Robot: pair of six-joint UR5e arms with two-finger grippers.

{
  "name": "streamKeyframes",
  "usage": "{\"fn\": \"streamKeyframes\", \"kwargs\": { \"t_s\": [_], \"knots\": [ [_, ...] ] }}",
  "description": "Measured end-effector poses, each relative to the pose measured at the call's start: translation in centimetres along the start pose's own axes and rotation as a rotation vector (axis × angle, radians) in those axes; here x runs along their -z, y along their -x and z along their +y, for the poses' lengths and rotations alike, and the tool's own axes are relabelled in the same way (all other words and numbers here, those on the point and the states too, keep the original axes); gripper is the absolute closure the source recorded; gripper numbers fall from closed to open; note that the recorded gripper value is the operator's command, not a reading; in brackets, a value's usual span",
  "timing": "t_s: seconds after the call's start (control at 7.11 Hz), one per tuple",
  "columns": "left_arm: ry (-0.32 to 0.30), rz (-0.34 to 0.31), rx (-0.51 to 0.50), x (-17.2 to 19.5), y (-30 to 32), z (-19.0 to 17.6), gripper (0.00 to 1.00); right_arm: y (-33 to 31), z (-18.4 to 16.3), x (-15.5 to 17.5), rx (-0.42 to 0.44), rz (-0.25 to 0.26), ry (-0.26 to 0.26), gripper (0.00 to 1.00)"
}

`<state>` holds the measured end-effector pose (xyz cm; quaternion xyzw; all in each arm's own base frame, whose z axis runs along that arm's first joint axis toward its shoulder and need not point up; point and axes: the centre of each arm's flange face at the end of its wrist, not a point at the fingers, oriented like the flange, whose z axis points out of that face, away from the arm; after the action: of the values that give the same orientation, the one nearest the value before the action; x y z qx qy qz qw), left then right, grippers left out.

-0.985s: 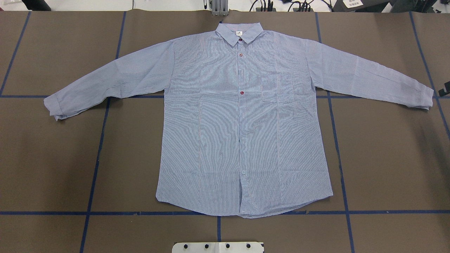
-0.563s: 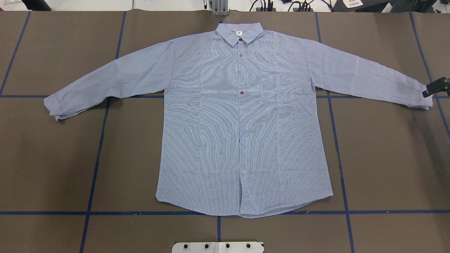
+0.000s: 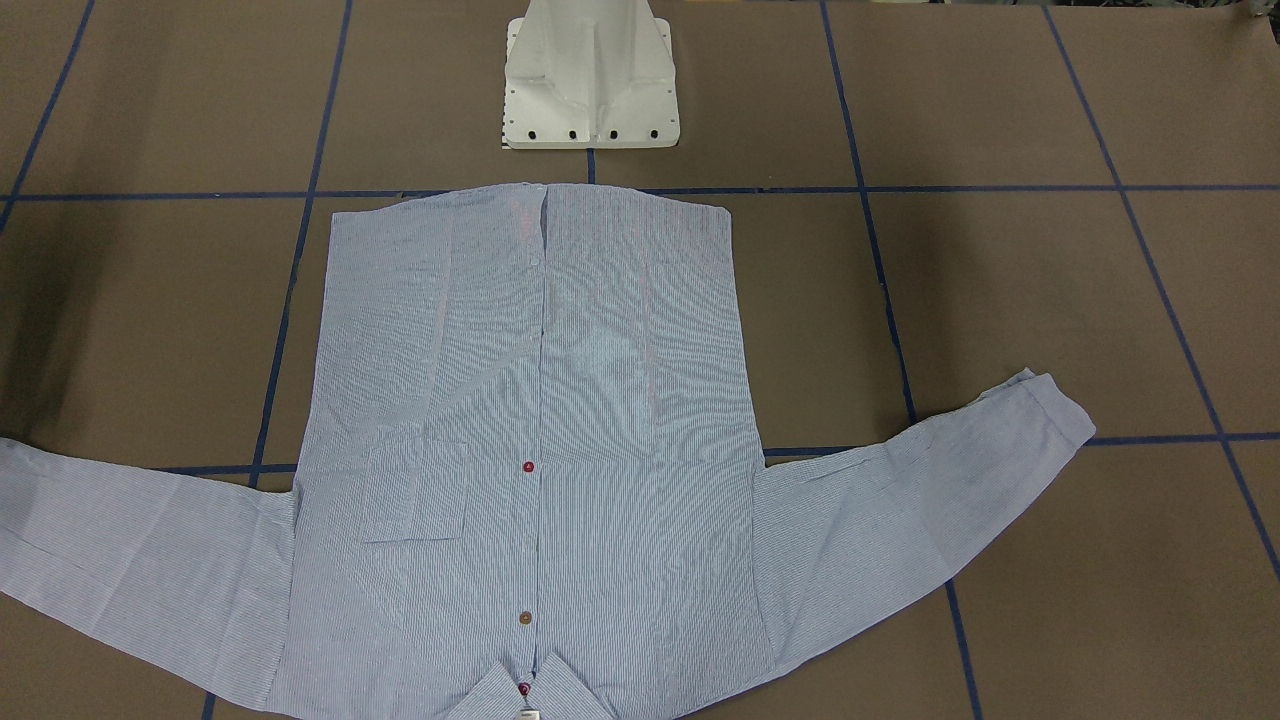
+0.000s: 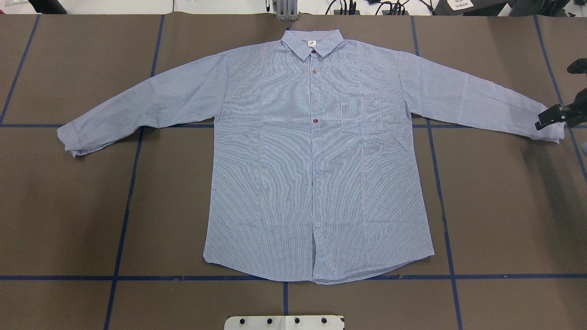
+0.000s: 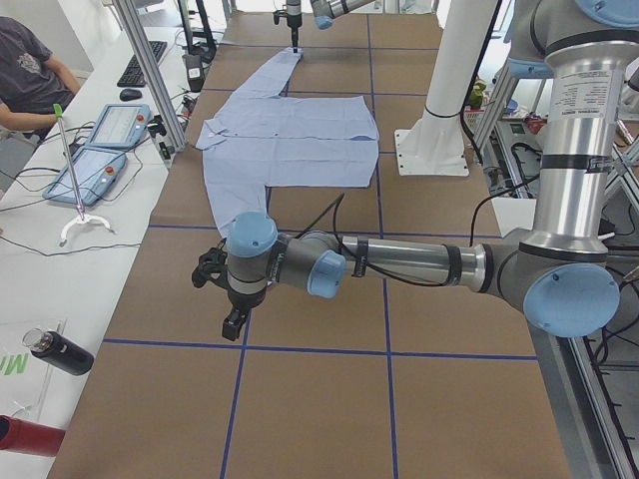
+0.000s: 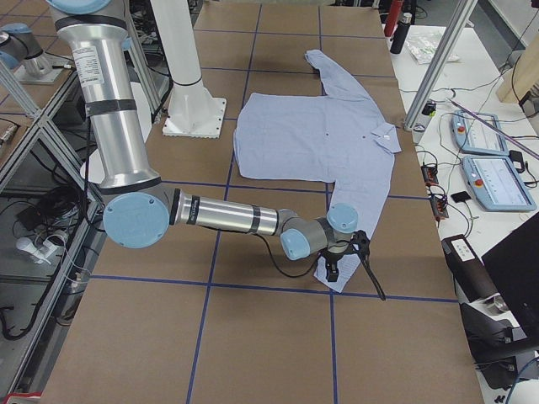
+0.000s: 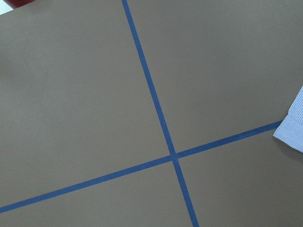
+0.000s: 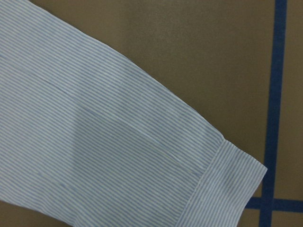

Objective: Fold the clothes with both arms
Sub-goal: 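Lower the right gripper onto the sleeve cuff and grasp it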

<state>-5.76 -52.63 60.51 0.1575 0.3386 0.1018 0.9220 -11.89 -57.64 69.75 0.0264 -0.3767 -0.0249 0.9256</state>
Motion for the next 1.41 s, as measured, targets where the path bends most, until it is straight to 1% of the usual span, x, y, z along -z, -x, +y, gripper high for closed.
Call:
{"fn": "streamKeyframes", "kwargs": {
  "t_s": [0.56,0.7,0.98,1.13,1.41],
  "knots": [
    [0.0,0.0,0.0,0.0,0.0,0.0,0.0,-1.3,0.7,-1.4,-0.027,0.011,0.031,0.01],
    [0.0,0.0,0.0,0.0,0.0,0.0,0.0,-1.5,0.8,-1.5,-0.03,0.011,0.035,0.04],
    [-0.002,0.0,-0.002,0.1,-0.1,-0.2,0.0,-1.7,1.0,-1.7,-0.036,0.01,0.041,0.19],
    [-0.003,0.0,-0.003,0.1,-0.1,-0.3,0.0,-1.8,1.1,-1.8,-0.038,0.01,0.044,0.22],
    [-0.005,0.0,-0.004,0.2,-0.2,-0.4,0.0,-2.0,1.3,-1.9,-0.043,0.011,0.049,0.23]
  ]
}}
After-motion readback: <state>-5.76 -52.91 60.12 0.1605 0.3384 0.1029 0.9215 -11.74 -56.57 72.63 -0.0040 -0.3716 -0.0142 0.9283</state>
